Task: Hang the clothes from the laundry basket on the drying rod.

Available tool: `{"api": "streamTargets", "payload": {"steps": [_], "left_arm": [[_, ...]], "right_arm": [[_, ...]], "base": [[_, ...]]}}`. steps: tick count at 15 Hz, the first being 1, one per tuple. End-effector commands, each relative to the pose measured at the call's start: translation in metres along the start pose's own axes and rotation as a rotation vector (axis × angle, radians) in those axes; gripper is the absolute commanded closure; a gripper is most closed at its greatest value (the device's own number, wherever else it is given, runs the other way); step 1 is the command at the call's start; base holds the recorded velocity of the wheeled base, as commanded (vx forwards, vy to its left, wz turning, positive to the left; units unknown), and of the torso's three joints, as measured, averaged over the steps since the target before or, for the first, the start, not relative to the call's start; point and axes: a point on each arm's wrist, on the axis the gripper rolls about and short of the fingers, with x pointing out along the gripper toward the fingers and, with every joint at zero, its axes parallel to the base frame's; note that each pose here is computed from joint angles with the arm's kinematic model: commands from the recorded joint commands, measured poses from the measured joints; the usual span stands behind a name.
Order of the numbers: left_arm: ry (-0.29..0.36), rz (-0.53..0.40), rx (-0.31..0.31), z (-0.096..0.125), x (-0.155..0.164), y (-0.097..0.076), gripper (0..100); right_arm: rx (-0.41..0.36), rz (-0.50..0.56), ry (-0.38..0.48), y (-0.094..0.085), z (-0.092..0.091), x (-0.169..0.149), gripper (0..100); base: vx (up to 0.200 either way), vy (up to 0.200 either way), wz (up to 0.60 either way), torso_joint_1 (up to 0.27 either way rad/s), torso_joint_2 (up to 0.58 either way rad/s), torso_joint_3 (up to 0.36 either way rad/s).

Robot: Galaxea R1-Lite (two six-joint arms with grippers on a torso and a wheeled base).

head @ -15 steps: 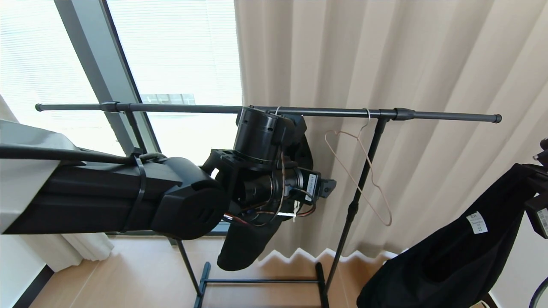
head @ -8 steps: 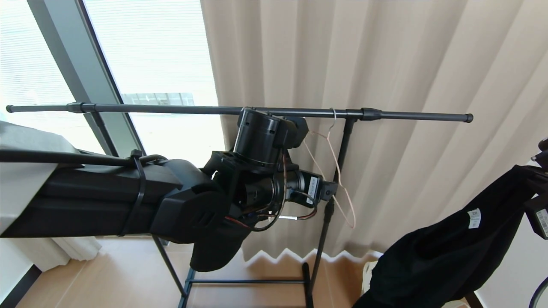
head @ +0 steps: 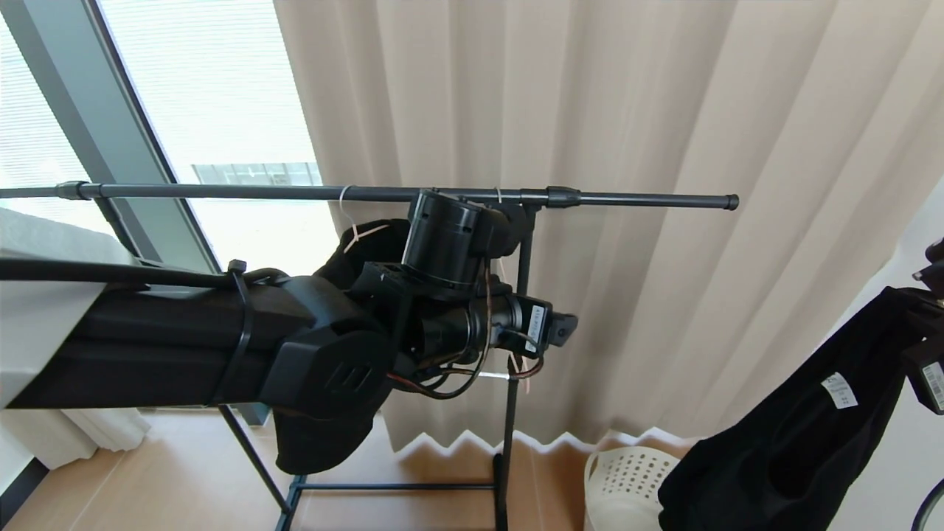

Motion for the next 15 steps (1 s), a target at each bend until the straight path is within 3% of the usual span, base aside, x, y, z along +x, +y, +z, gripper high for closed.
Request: {"api": "streamTargets", "payload": {"steps": [1, 4, 5, 7, 13, 15], "left_arm": [[-0.002, 0.034, -0.002, -0.001, 0.000, 0.003, 0], [-0.020, 0.153, -0.008, 0.000, 0.002, 0.008, 0], [-0.018, 0.224, -0.014, -0.003, 0.013, 0.013, 0], [-0.016, 0.280, -0.027, -0.004, 0.027, 0.027, 0], [0.019, 0.303, -0.033, -0.016, 0.058, 0.040, 0], [0.002, 0.314, -0.044, -0.012, 0.070, 0.049, 0]], "right_arm": [[-0.001, 0.001, 0.000, 0.000, 0.000, 0.000, 100], [-0.002, 0.001, 0.001, 0.000, 0.000, 0.000, 100], [-0.002, 0.002, 0.002, 0.001, 0.000, 0.001, 100], [-0.002, 0.002, 0.002, 0.001, -0.001, 0.000, 100], [-0.003, 0.003, 0.003, 0.001, -0.002, 0.000, 100], [-0.002, 0.002, 0.002, 0.001, -0.001, 0.000, 100]], "base": [[0.000, 0.000, 0.00, 0.000, 0.00, 0.000], [0.000, 0.000, 0.00, 0.000, 0.00, 0.000], [0.000, 0.000, 0.00, 0.000, 0.00, 0.000], [0.000, 0.000, 0.00, 0.000, 0.00, 0.000], [0.000, 0.000, 0.00, 0.000, 0.00, 0.000], [0.000, 0.000, 0.00, 0.000, 0.00, 0.000]]}}
